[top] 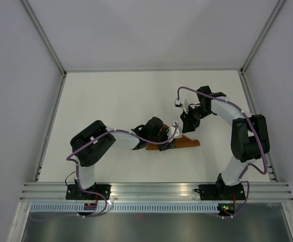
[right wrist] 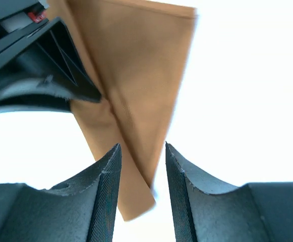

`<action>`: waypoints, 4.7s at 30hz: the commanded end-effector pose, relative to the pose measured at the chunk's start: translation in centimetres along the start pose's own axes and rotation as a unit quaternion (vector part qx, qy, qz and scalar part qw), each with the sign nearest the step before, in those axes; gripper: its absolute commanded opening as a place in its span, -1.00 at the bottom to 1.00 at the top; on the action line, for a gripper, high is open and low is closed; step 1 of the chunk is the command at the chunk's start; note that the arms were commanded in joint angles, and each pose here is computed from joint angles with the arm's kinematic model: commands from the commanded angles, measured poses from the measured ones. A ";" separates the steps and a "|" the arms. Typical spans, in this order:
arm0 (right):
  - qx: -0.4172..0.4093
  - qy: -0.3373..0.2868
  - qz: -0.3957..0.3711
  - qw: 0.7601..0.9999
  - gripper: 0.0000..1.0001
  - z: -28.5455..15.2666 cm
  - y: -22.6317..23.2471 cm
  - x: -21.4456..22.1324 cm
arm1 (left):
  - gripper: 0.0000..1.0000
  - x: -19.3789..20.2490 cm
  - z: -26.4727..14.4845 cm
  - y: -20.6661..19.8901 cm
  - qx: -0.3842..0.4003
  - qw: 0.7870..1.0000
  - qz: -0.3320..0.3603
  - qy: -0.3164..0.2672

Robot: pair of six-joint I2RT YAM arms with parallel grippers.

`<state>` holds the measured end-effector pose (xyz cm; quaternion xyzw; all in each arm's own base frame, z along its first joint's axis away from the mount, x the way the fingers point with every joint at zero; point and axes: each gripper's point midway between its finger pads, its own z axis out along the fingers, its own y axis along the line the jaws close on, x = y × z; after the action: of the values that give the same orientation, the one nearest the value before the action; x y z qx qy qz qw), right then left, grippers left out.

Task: Fold the napkin, place the utensils inside, and roll it up
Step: Roll the napkin with the utensil

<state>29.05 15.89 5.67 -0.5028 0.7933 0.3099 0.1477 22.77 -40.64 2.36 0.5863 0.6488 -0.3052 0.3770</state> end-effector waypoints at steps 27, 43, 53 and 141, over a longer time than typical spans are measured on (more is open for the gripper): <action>0.143 -0.036 -0.274 0.950 0.16 3.6 6.3 1.3 | -0.95 9.3 -0.8 -5.1 0.227 0.893 -0.354 0.158; 0.104 0.032 -0.278 0.954 -0.32 6.8 7.3 4.2 | -0.78 9.8 -0.1 -3.9 0.197 0.896 -0.358 0.174; 0.060 0.077 -0.258 0.961 -0.96 6.6 7.8 5.7 | -0.35 5.9 -1.0 0.2 0.121 0.926 -0.331 0.132; 0.006 0.014 -0.012 1.000 0.01 2.3 -1.6 -0.7 | -0.95 7.9 0.1 -5.4 0.033 0.988 -0.035 0.148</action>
<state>25.23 17.60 2.39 -0.5185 0.7768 0.3563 0.0285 22.29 -41.75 2.47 0.6098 0.6349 -0.2228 0.4188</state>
